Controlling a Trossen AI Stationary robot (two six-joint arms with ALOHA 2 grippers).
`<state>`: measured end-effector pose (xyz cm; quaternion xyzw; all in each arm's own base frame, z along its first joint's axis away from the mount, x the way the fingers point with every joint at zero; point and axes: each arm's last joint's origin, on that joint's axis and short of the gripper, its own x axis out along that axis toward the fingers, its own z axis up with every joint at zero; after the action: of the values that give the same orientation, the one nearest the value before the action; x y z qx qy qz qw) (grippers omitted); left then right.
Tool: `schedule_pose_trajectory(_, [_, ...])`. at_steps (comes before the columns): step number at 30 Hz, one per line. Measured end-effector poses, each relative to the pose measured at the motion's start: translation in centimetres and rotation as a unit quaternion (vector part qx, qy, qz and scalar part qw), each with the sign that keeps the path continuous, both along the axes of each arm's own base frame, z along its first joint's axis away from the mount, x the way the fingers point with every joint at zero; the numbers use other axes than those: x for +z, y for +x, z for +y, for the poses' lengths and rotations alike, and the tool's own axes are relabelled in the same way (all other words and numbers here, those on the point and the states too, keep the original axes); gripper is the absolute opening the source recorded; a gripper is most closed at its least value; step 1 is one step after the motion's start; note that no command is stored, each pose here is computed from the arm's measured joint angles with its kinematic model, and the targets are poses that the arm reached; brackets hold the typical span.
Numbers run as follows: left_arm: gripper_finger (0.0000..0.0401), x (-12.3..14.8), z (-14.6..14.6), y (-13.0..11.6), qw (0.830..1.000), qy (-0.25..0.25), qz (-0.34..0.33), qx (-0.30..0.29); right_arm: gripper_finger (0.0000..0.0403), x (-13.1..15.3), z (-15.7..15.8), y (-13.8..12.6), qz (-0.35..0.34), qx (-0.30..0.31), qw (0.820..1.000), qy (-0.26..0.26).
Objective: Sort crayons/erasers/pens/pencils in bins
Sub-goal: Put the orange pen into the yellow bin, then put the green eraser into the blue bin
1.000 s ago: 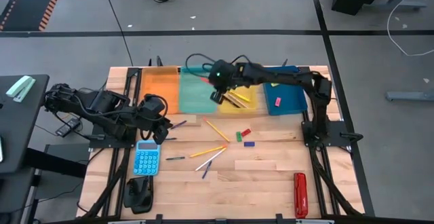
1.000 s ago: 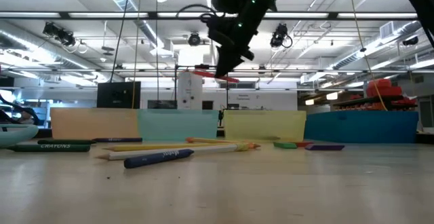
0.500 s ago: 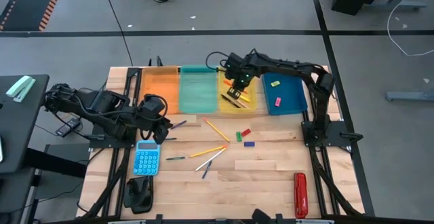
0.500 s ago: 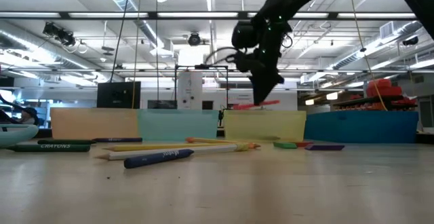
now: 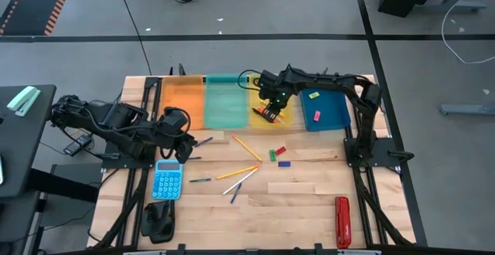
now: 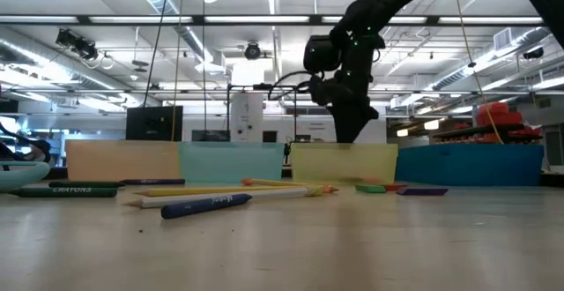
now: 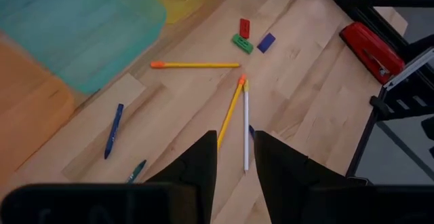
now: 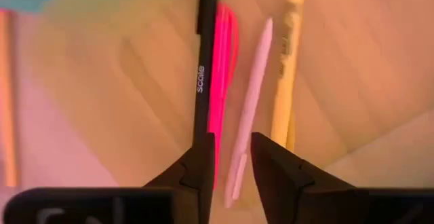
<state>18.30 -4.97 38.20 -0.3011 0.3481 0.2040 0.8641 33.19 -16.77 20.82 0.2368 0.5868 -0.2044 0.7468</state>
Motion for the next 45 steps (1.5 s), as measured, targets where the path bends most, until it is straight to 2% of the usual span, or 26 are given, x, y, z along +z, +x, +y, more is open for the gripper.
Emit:
schedule_pose_trajectory(4, [0.0107,0.0,0.0,0.0,1.0,0.0,0.0,0.0,0.0128,1.9,0.4,-0.3,-0.027,-0.004,0.999,-0.022])
schedule_pose_trajectory(9, [0.0107,0.0,0.0,0.0,1.0,0.002,0.0,-0.001,0.0134,4.9,1.8,-0.7,-0.084,-0.006,0.996,-0.029])
schedule_pose_trajectory(14, [0.0107,0.0,0.1,0.0,1.0,0.018,-0.004,0.011,0.0127,7.5,5.7,0.5,-0.155,0.06,0.984,-0.057])
schedule_pose_trajectory(18, [0.0107,0.0,0.1,0.1,1.0,0.019,-0.004,0.013,0.0122,7.9,9.1,2.1,-0.197,0.113,0.972,-0.065])
schedule_pose_trajectory(21, [0.0107,0.0,0.1,0.1,1.0,0.019,-0.004,0.013,0.012,7.3,11.5,3.4,-0.208,0.155,0.964,-0.064])
schedule_pose_trajectory(30, [0.0107,0.0,0.1,0.1,1.0,0.023,-0.004,0.008,0.0119,3.1,16.5,5.7,-0.167,0.258,0.951,-0.024])
schedule_pose_trajectory(42, [0.0107,0.0,0.1,0.1,1.0,0.024,-0.004,0.006,0.0119,-1.8,19.6,6.9,-0.102,0.343,0.934,-0.017])
schedule_pose_trajectory(45, [0.0107,0.0,0.1,0.1,1.0,0.019,-0.002,0.001,0.0119,-2.7,19.7,6.6,-0.065,0.35,0.934,-0.017])
